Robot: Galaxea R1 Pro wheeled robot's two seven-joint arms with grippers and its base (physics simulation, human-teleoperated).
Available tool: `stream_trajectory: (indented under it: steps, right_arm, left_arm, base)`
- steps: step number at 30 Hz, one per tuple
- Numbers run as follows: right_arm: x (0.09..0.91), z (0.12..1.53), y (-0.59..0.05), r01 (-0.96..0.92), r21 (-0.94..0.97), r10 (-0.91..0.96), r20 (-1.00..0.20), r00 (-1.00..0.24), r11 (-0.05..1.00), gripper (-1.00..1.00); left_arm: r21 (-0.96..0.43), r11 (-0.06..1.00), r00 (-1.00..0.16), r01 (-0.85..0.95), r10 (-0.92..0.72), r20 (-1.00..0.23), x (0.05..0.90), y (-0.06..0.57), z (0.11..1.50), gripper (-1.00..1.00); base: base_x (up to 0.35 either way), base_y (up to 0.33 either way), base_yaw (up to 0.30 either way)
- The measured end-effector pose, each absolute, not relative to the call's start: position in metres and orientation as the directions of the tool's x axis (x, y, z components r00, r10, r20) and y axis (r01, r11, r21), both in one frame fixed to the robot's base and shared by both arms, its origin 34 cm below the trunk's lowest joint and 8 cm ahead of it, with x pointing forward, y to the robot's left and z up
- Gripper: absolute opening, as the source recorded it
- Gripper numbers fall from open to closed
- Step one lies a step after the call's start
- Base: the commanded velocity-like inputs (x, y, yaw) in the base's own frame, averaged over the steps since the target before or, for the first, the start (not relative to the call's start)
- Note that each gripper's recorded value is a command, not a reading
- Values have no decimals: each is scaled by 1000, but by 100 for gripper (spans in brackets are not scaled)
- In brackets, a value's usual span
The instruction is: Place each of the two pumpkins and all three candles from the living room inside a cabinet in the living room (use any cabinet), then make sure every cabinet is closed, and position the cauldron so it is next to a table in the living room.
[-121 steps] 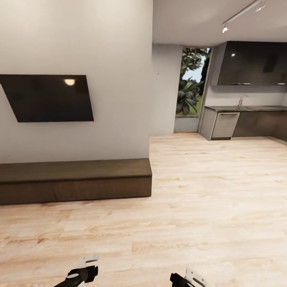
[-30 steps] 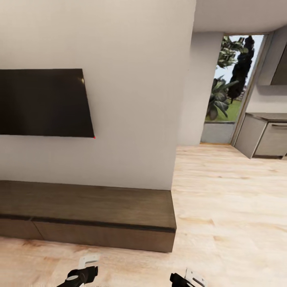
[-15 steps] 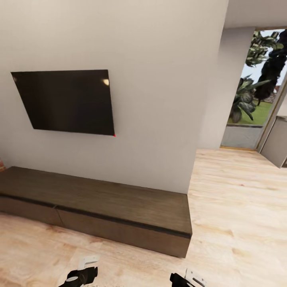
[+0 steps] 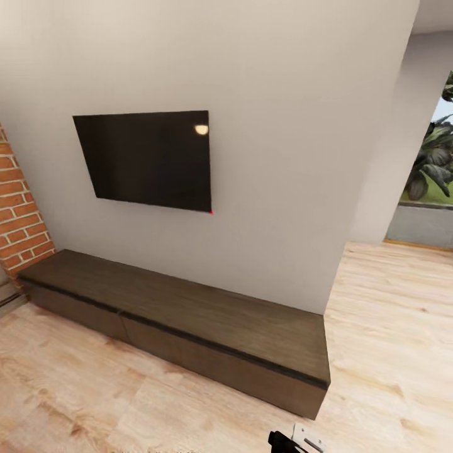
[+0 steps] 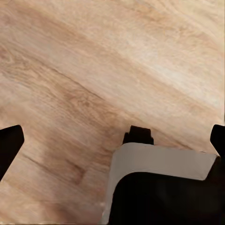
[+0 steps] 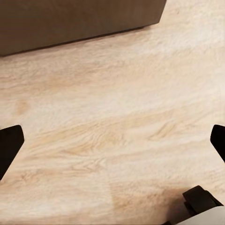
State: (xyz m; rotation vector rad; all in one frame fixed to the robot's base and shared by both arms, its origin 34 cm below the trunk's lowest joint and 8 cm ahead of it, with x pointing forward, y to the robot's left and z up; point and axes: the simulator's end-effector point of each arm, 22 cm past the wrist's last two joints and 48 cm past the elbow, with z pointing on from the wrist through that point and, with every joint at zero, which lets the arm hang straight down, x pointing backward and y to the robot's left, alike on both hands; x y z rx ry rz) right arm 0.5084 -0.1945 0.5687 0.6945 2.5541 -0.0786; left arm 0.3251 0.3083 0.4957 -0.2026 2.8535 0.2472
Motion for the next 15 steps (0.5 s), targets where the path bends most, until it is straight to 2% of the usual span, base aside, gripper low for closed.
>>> stream_trajectory:
  steps: [4,15]
  right_arm:
    - [509,569,-194,490,71,462,-472,-751,869,100]
    - [508,569,-196,490,69,462,-472,-751,869,100]
  left_arm:
    - [162,976,-976,-144,-113,-184,250,307,485,100]
    - [165,977,-981,-132,-105,-164,234,307,483,100]
  base:
    - [0,0,290]
    - [0,0,290]
